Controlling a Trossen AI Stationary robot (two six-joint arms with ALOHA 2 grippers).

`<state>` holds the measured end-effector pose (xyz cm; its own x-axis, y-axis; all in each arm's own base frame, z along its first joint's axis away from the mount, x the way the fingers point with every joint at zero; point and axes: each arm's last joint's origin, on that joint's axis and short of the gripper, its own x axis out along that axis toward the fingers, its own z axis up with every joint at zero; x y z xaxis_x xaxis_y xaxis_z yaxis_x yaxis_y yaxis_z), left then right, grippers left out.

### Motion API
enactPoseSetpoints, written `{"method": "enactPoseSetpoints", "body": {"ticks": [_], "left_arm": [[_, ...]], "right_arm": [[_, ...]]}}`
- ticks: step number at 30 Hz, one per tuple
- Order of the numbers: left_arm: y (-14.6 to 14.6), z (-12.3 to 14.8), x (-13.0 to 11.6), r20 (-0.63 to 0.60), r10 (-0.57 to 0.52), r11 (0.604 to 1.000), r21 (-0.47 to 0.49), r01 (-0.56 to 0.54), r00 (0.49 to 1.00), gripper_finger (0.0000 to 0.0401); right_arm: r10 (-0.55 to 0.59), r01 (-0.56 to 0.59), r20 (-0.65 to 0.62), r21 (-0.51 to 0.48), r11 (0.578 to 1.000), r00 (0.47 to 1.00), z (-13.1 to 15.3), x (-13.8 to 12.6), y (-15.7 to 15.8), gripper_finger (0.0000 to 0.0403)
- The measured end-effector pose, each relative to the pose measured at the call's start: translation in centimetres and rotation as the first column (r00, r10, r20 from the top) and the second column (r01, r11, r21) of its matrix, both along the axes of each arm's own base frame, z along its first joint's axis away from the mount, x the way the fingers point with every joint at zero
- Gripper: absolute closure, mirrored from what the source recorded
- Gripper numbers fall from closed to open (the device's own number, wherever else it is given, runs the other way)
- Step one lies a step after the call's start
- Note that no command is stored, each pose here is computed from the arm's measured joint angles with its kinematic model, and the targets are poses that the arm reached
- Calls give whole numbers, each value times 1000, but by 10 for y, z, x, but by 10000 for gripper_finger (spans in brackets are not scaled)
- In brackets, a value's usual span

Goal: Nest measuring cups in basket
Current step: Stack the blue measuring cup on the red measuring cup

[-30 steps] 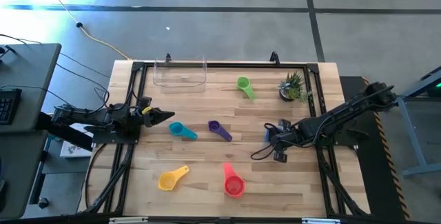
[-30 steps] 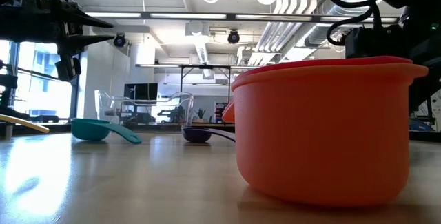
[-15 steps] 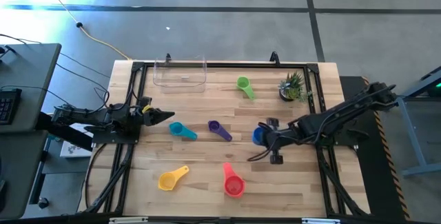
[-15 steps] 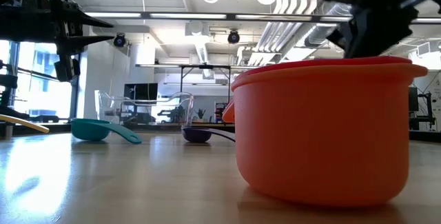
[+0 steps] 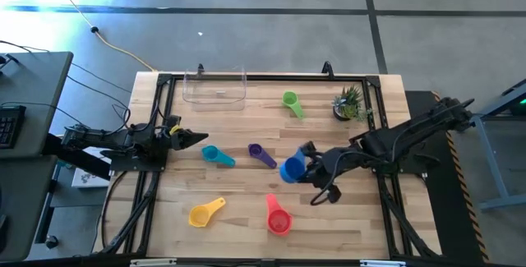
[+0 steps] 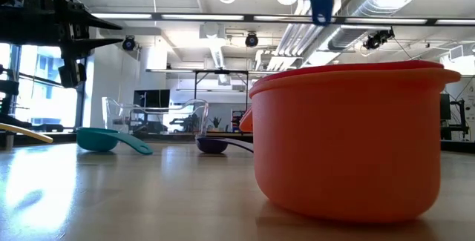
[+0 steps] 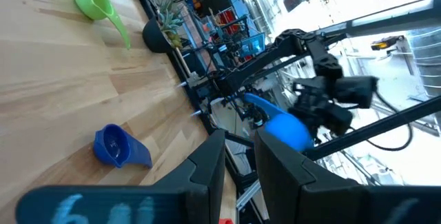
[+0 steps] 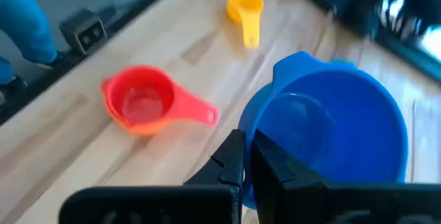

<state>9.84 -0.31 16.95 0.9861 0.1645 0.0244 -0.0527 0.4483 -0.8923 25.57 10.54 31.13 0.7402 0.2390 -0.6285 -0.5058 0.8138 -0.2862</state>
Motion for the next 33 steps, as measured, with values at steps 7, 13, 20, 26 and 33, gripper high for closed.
{"method": "enactPoseSetpoints", "body": {"ticks": [7,13,20,26,33], "left_arm": [[0,0,0,0,4,1000,0,-4,1000,330],[0,0,0,0,6,1000,0,-6,1000,330],[0,0,0,0,-3,1000,0,3,1000,330],[0,0,0,-2,-4,1000,11,4,1000,330],[0,0,0,-4,-2,1000,24,2,1000,330]], "right_arm": [[185,-182,32,-80,980,982,15,23,20,402],[281,-296,-111,-149,943,953,4,39,36,402],[345,-383,-204,-196,902,916,-17,56,59,400],[462,-519,-242,-295,803,853,-33,64,82,399],[496,-578,-300,-357,734,815,-54,73,99,398]]}}
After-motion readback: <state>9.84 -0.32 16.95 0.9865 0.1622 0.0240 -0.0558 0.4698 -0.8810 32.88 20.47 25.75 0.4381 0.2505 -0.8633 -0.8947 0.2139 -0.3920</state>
